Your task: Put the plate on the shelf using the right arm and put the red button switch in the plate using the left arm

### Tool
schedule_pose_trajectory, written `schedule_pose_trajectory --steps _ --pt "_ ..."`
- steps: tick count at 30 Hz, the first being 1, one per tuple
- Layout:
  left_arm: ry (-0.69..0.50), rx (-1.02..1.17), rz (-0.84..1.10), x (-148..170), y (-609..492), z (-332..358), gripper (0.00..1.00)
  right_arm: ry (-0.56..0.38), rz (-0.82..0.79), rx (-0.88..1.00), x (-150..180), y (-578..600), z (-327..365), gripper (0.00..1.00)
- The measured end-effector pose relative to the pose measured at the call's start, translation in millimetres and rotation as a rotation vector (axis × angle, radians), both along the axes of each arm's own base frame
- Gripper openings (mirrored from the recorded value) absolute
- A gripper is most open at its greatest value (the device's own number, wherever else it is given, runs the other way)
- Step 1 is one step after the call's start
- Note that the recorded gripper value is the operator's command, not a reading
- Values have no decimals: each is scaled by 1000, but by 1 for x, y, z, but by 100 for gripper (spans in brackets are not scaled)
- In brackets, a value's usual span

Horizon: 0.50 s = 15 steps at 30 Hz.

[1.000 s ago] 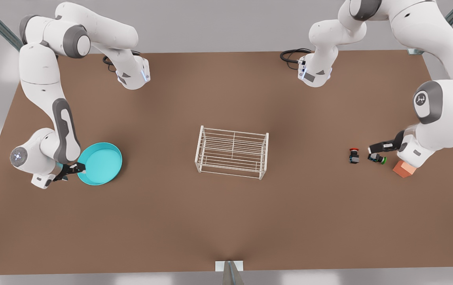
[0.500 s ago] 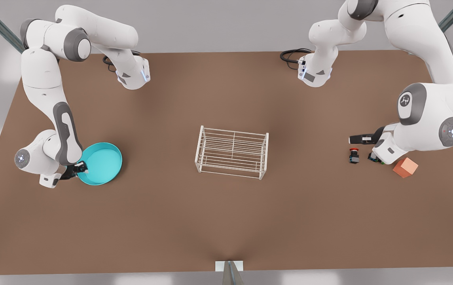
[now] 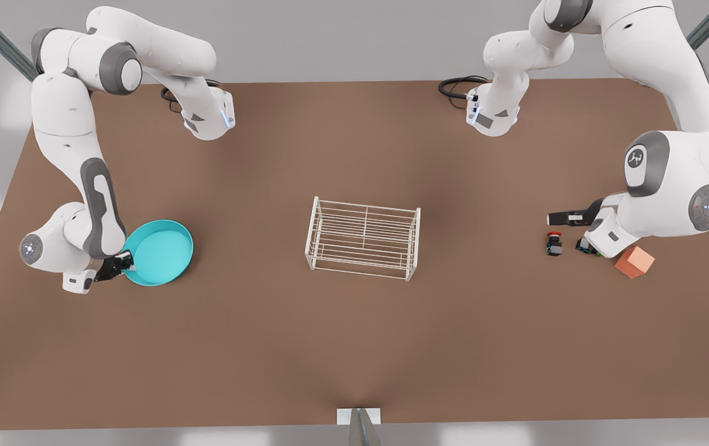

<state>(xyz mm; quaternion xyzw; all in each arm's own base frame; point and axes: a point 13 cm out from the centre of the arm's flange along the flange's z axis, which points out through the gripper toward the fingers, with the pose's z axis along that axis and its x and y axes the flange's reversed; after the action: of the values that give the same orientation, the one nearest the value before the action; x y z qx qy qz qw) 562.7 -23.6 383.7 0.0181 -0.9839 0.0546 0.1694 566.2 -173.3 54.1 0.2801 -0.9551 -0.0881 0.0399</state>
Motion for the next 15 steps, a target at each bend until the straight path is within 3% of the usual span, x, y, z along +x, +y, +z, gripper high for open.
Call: schedule_pose_trajectory --steps 5,11,15 --pt "-4 30 -6 -1 5 -5 100 -6 17 44 9 12 26 17" --pt "-45 82 2 -47 9 -30 100 4 36 122 13 38 58 15" --pt "-123 91 6 -32 5 -50 100 22 59 204 23 73 83 15"
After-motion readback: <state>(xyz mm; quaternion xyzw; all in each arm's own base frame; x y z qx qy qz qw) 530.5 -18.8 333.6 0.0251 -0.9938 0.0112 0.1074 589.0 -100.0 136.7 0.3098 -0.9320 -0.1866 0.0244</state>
